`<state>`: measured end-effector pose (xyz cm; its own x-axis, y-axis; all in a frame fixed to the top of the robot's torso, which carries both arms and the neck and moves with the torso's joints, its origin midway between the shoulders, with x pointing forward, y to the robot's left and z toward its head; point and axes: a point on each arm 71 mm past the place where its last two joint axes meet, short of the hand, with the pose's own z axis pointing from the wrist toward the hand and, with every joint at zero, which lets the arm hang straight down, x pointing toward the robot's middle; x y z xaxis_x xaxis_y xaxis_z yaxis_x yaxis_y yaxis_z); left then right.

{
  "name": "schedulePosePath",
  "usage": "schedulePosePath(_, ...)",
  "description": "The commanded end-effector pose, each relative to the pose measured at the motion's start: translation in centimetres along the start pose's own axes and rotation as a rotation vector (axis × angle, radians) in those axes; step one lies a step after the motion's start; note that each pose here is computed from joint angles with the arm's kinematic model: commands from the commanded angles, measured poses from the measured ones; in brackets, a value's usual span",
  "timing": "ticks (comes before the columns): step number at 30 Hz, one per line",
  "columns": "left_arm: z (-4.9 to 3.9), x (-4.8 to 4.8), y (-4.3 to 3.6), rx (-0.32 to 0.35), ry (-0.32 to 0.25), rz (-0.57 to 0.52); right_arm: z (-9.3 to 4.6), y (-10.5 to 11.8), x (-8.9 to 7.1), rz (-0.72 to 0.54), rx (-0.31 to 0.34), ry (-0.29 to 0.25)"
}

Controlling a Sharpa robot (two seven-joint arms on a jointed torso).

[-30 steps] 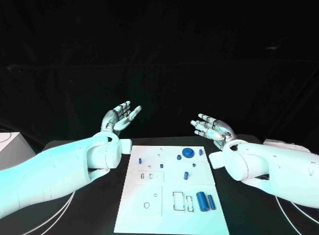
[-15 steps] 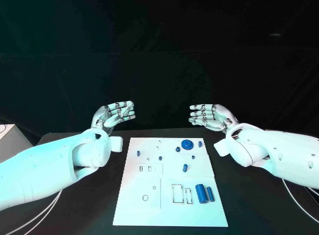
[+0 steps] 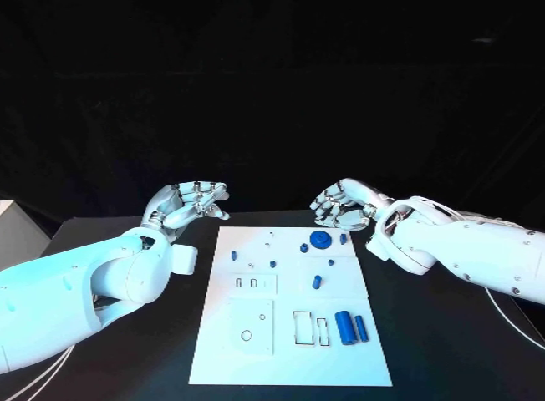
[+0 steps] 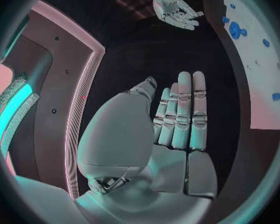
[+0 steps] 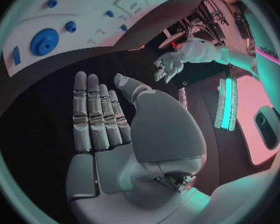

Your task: Assemble the parts on the task board

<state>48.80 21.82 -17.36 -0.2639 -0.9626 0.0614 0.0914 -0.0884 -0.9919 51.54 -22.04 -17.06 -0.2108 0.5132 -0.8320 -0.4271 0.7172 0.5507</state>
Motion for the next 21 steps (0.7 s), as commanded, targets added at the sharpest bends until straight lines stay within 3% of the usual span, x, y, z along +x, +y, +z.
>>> schedulePosePath(1,-0.53,0.85,-0.45,-0.006,0.091,-0.01,0.1,0.1,0.8,-0.242,0.022,0.107)
schedulePosePath(9,-1.49,1.17,-1.01,-0.013,0.148,-0.011,0.8,0.4,1.5,-0.374,0.055,0.159)
schedulePosePath(21,-1.8,1.51,-1.32,-0.01,0.169,-0.037,1.5,0.9,2.2,-0.441,0.072,0.176)
